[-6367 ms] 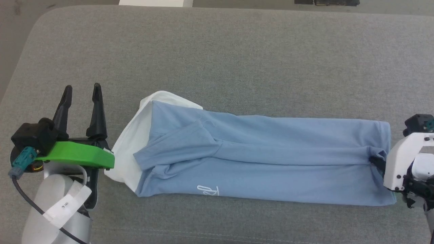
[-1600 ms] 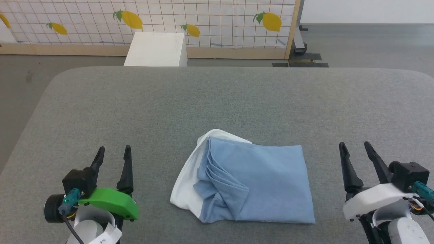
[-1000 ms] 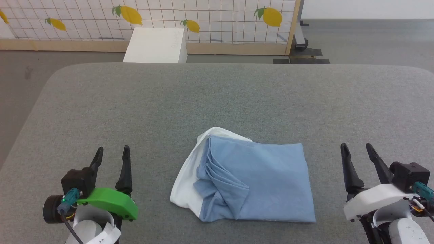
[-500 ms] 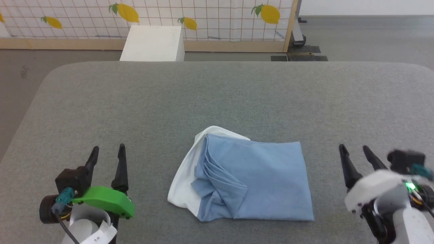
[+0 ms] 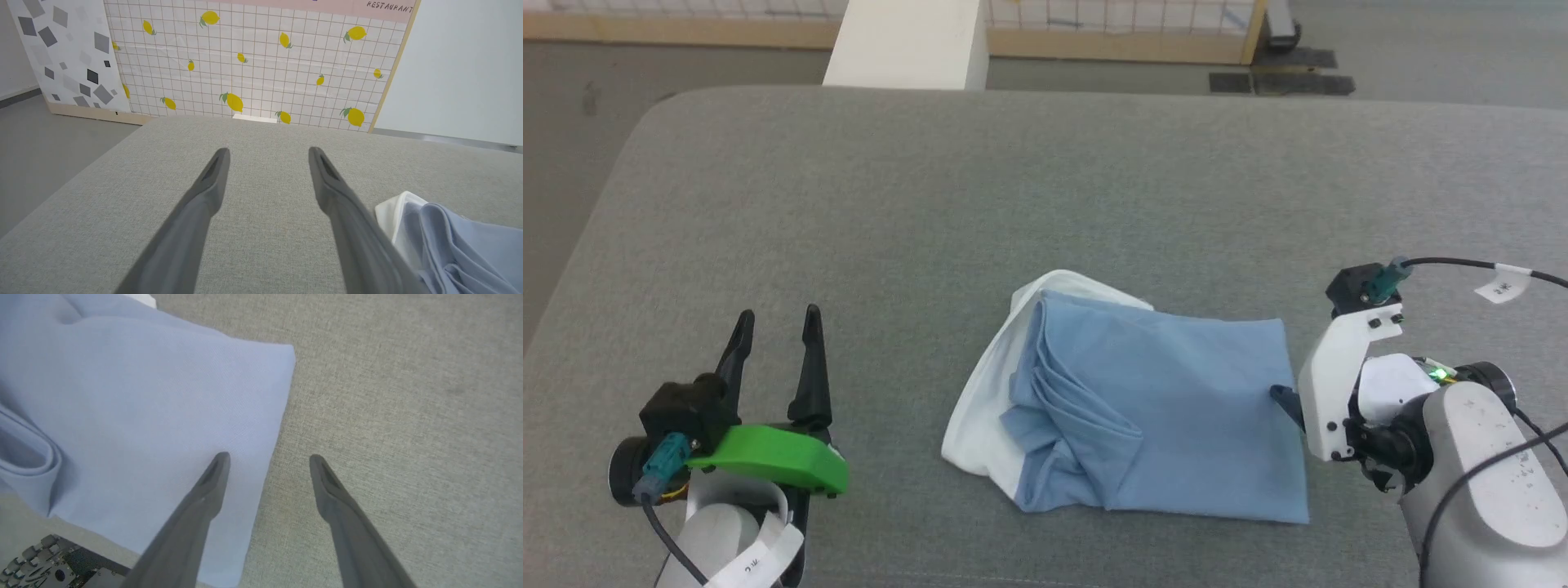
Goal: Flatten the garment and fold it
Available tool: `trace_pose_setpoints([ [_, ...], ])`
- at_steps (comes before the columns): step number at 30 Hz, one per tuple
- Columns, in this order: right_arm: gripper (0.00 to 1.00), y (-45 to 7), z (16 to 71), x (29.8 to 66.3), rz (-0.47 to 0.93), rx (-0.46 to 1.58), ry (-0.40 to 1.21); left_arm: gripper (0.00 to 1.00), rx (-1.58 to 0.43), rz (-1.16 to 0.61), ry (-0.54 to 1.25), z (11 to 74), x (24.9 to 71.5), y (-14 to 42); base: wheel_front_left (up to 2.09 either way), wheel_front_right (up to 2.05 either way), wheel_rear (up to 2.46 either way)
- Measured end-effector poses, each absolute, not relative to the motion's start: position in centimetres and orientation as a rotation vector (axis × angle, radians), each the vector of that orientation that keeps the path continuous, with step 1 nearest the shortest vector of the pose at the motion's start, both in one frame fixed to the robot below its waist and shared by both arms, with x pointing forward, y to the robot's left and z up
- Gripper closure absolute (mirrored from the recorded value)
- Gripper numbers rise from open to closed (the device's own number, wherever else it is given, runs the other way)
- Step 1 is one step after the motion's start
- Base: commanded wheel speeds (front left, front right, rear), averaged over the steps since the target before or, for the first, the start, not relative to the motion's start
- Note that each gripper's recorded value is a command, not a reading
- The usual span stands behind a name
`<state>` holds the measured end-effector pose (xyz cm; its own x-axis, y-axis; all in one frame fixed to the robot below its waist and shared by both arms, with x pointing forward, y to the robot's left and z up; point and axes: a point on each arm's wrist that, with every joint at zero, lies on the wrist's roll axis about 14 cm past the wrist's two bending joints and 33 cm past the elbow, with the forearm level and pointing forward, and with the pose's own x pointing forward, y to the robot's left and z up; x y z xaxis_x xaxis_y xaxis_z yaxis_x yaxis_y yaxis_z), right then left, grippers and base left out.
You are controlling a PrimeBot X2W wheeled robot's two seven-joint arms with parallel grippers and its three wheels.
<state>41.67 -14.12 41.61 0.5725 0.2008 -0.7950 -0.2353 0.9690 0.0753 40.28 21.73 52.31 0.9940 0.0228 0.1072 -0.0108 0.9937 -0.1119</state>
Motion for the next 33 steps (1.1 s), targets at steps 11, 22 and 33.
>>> trace_pose_setpoints([
  [11,0.0,-11.3,36.9,42.1,0.324,-0.084,1.043,0.0,-0.102,0.093,-0.066,50.8,39.9,24.3,0.0,0.0,0.0],
  [22,1.0,-10.0,36.7,42.6,0.357,-0.077,1.023,0.0,-0.114,0.121,-0.041,49.9,39.2,25.0,0.0,0.0,0.0],
  [33,1.0,-12.3,41.3,42.8,0.381,-0.205,0.932,0.0,-0.141,0.081,-0.063,50.5,39.2,23.4,0.0,0.0,0.0],
])
